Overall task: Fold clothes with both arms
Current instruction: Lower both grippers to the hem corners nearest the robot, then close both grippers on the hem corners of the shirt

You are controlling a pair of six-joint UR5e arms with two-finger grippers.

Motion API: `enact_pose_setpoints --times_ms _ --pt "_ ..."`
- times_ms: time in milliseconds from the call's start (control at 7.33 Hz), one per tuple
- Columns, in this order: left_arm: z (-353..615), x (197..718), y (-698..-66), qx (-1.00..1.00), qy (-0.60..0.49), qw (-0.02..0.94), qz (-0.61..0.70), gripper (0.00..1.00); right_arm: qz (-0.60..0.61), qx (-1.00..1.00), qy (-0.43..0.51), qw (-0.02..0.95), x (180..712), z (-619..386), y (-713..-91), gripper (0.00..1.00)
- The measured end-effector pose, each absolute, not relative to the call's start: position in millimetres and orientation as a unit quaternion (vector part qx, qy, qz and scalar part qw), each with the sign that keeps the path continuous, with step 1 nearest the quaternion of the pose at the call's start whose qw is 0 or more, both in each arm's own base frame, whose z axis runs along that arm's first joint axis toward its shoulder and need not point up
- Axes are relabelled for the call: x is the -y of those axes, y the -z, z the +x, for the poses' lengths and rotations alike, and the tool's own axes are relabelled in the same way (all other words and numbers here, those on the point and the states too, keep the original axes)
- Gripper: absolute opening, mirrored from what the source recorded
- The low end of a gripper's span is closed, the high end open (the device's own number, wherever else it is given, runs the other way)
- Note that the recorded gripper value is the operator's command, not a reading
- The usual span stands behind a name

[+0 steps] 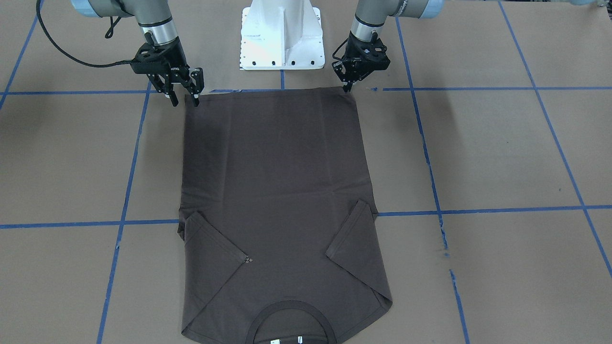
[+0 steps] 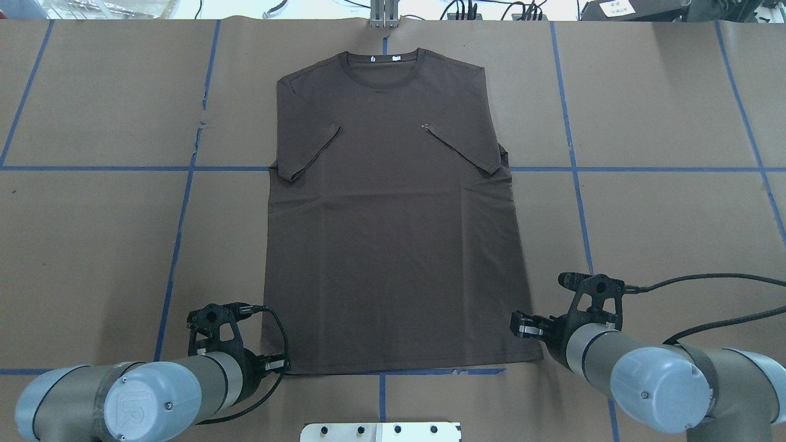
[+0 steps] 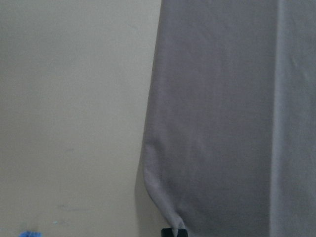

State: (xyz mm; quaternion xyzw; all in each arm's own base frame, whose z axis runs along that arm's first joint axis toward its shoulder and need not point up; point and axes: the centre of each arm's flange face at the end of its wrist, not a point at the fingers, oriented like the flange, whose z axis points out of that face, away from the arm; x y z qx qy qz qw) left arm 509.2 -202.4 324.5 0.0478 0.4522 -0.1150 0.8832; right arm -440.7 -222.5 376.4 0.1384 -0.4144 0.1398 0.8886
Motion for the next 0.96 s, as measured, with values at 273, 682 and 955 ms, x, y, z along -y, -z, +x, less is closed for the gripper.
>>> enact_pose_setpoints --times_ms 273,682,955 --pt "509.2 202.5 -324.6 -0.452 0.115 0.883 0.049 0.00 0.133 0.404 -0.136 0.895 203.9 -450.2 -381.8 0.63" --pt "508.9 203.1 -324.6 -0.452 0.116 0.883 0.049 0.00 0.131 0.399 -0.133 0.898 192.3 -456.8 -386.9 0.62" --pt "508.9 203.2 -324.6 -0.452 0.116 0.883 0.049 0.00 0.130 0.395 -0.133 0.900 189.5 -460.2 -392.1 0.62"
